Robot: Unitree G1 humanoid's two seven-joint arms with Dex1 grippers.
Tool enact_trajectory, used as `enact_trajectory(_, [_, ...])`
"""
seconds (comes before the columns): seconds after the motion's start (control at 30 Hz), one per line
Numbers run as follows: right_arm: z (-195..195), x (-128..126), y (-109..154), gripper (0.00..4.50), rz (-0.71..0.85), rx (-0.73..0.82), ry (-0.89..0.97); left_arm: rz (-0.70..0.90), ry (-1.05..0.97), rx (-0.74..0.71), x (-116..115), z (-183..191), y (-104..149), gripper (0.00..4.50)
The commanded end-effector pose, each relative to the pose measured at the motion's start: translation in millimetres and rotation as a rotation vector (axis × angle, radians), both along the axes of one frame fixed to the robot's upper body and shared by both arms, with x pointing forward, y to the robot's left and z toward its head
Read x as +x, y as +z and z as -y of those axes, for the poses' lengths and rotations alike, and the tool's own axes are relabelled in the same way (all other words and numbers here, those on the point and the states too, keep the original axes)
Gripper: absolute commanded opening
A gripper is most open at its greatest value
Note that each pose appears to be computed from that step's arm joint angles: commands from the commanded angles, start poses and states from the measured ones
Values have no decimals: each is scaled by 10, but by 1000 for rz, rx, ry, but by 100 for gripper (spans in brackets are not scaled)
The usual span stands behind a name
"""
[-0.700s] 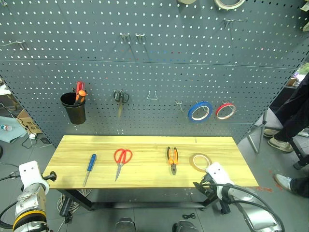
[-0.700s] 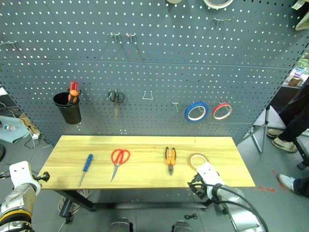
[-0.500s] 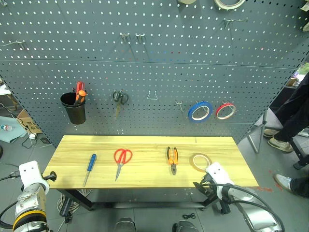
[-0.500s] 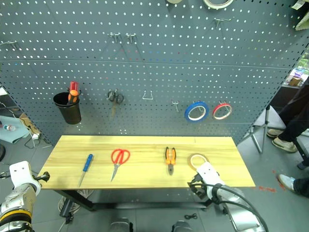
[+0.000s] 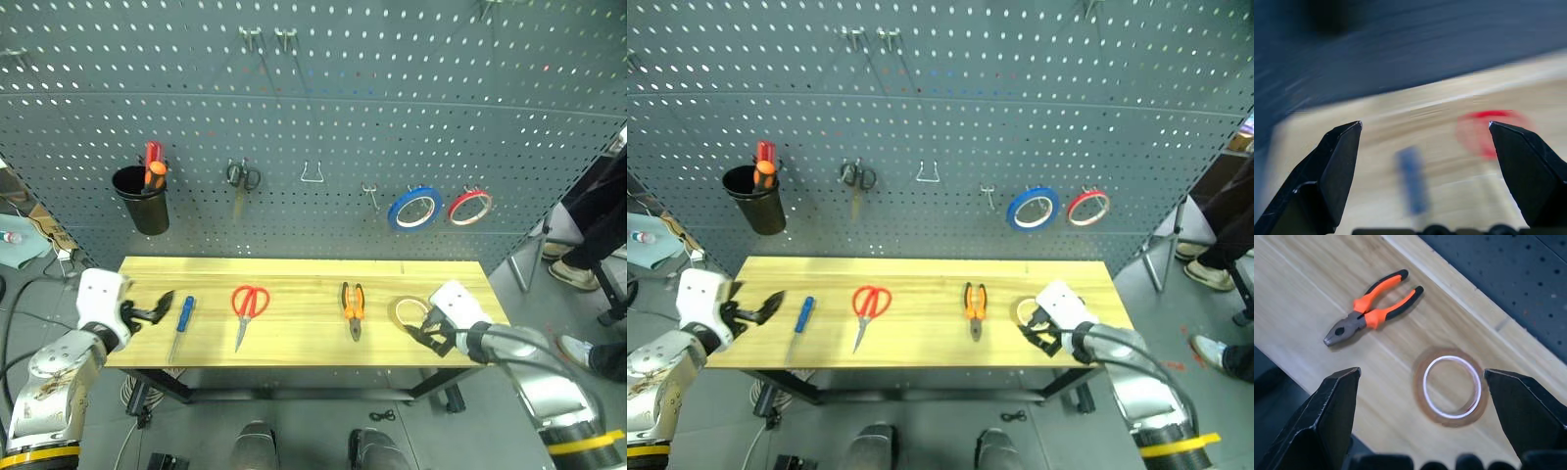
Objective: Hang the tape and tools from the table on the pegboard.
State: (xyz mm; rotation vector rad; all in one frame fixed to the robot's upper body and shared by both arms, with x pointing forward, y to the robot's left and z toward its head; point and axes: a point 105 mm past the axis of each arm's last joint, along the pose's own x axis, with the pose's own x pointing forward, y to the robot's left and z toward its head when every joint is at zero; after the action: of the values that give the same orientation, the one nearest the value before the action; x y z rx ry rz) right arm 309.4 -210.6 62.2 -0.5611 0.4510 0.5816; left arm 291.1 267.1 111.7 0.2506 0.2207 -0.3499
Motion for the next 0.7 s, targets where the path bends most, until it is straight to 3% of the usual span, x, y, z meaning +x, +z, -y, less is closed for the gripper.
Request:
enact_trajectory(0.03, [86,80,24,450,-41,-28,32,15,-280,-15,-49,533,216,442])
enact_trajectory(0.2, [140,291,39,450,-93,-40,52,20,-655,-50,-196,1208,397,442])
enact_trajectory(0.37, [100,467,4,450,-133,-47,85,42,-841,-82,-228,1527,464,442])
enact_trajectory(0.7, [126,642,-330,450,-252,-75,49,100,-1010,-113,-276,1750,465,442])
